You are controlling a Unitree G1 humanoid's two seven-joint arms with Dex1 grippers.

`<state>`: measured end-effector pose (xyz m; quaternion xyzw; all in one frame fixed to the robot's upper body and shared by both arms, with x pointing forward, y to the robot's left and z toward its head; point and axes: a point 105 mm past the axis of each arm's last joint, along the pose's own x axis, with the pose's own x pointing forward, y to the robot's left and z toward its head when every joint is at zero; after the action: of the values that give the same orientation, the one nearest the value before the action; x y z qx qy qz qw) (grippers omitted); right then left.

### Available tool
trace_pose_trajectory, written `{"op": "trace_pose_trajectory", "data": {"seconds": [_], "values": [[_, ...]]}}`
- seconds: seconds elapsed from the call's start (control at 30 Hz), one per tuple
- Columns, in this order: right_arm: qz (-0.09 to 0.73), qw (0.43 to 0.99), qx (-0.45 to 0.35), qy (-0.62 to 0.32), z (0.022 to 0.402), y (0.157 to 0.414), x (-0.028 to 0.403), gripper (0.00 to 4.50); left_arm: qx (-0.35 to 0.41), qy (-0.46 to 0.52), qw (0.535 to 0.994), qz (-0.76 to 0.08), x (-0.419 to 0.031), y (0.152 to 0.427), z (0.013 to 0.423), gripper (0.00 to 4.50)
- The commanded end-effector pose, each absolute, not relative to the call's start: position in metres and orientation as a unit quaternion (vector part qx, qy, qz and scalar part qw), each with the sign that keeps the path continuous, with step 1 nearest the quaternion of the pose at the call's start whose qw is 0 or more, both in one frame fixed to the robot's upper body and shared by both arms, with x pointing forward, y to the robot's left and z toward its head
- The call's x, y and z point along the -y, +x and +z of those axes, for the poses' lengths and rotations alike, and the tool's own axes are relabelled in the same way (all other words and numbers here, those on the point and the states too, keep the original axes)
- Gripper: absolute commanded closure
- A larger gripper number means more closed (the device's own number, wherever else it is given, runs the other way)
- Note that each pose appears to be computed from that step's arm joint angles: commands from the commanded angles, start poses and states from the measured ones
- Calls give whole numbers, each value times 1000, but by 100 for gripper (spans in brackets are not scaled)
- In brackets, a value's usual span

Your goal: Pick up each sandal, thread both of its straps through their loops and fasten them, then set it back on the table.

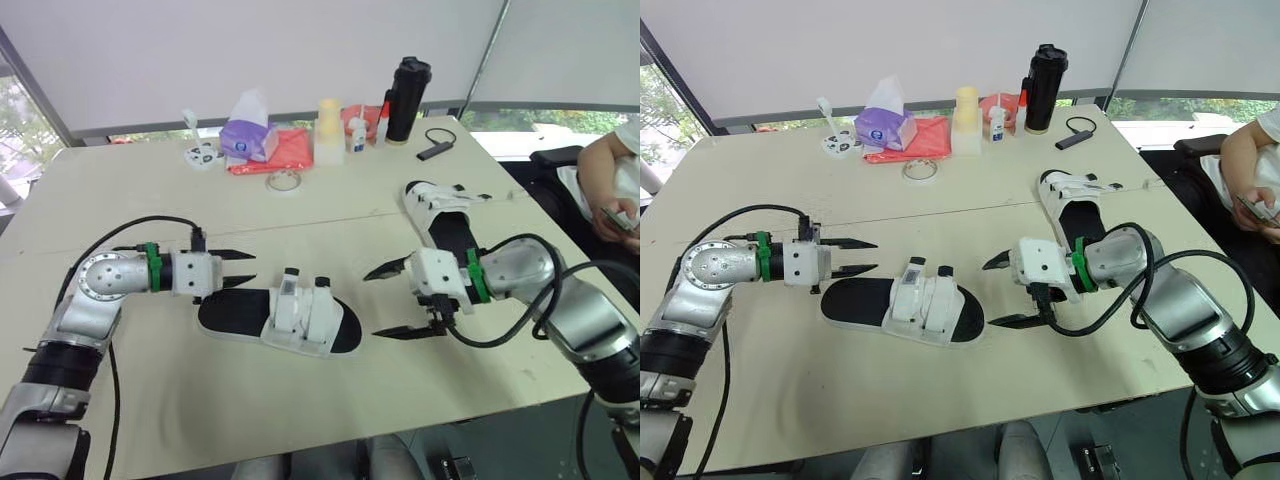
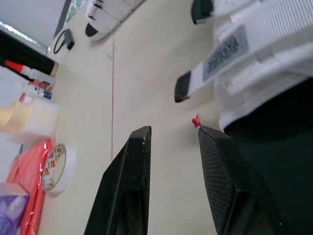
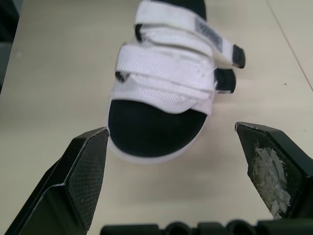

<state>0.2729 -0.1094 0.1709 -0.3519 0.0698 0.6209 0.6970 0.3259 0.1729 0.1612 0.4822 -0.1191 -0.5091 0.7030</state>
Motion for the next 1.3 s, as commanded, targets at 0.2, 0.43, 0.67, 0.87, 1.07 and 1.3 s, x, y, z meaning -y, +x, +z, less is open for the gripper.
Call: {"op": "trace_pose_trajectory", "data": {"seconds": [0.2,0.43,0.67,0.87,1.07,1.3], "values": [[601,714,-57,-354,173,266,106,0,196,491,693,-490,-164,332,175,10],[589,715,-72,-370,163,267,113,0,268,565,570,-533,-155,309,152,10],[584,718,-70,-372,166,267,114,0,314,570,532,-542,-137,310,145,10],[577,723,-70,-373,171,264,116,0,325,572,502,-562,-123,309,132,10],[568,730,-70,-373,172,263,116,0,346,567,491,-563,-111,310,131,10],[559,736,-72,-375,171,263,117,0,370,554,488,-564,-97,309,128,10]]}}
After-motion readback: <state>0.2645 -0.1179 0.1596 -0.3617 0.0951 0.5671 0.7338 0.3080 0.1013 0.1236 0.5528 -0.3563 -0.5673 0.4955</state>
